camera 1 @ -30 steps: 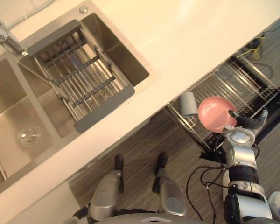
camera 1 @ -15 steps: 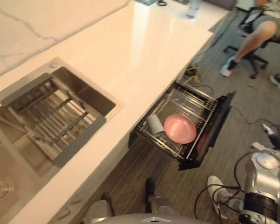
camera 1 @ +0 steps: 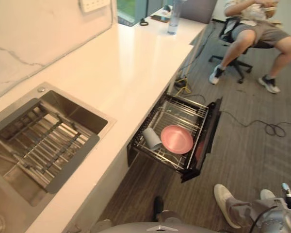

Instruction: Walk over to the sink, pick up the cup, carry it to the dishwasher, place the cup inside the dishwasher, then close the dishwasher door

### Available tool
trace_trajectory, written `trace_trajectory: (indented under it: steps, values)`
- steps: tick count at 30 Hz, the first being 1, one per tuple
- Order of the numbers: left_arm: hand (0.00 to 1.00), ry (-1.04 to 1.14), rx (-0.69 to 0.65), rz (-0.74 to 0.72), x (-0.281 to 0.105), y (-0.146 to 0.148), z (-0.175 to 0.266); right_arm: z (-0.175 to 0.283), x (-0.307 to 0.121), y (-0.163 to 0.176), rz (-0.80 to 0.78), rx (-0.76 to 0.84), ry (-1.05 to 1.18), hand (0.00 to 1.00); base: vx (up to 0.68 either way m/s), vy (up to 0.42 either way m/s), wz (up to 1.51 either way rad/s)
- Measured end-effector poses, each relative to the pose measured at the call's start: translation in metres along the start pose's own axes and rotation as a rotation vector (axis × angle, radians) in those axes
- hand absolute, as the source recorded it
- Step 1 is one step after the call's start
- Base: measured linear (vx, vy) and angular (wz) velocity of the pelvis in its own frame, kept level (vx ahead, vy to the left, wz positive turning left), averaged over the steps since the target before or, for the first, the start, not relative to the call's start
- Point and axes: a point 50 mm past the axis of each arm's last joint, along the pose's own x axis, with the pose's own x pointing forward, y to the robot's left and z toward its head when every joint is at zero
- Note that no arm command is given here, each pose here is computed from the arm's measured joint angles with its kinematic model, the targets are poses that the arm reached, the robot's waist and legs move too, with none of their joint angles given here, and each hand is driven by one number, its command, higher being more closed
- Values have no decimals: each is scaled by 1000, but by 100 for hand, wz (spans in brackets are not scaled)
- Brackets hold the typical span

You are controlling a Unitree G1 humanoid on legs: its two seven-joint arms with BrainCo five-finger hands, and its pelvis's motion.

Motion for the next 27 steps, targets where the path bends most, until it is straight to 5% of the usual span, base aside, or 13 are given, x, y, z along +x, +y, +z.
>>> trace_trajectory:
  steps: [5,6,13,27]
  values:
    - [0,15,-24,-21,1,-6,-6,-27,-6,22,22,39,80,0,35,1,36]
    - [0,14,-27,-26,1,-6,-5,-31,-7,25,25,48,90,100,39,-7,47]
    - [0,-6,-53,-60,1,-12,-3,-45,-15,52,99,69,126,100,25,-1,31]
    - [0,-28,-52,-86,1,-15,0,-54,-17,41,-32,73,150,100,2,2,8]
